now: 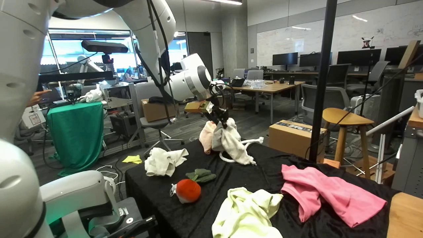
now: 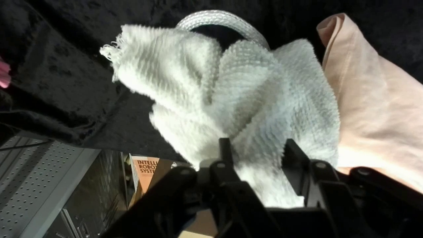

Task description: Pick up the clothes and toy from the table and stack them on each other.

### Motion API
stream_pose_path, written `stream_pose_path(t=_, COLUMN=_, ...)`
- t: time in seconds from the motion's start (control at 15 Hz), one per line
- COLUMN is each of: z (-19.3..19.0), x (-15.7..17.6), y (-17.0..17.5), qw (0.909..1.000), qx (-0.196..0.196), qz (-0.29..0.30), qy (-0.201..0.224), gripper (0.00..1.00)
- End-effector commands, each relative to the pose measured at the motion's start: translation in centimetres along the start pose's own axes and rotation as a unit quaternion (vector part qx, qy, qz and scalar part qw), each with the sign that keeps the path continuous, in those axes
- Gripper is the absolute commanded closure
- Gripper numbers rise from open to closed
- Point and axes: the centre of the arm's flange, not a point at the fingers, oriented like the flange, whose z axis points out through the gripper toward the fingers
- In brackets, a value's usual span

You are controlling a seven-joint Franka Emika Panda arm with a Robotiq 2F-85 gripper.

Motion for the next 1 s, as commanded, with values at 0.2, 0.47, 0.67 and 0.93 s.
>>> stream_pose_path(t=0.2, z=-1.2, x=-0.8, y=0.1, qw=0.9995, qx=0.001, qz=0.008, qy=-0.029, gripper=0.02)
stream_pose_path(t=0.47, z=-2.1, x=-2.3, y=3.3, qw=0.9979, qx=-0.015, qz=0.029, qy=-0.056, gripper=0.00)
stream_pose_path(t=0.67, z=-2.3, x=-4.0, y=7.5, qw=0.9946, qx=-0.034, qz=0.047, qy=-0.087, gripper=0.00)
stream_pose_path(t=0.93, z=-2.1, x=-6.6, y=14.6, qw=0.9898, qx=-0.045, qz=0.081, qy=-0.109, gripper=0.00)
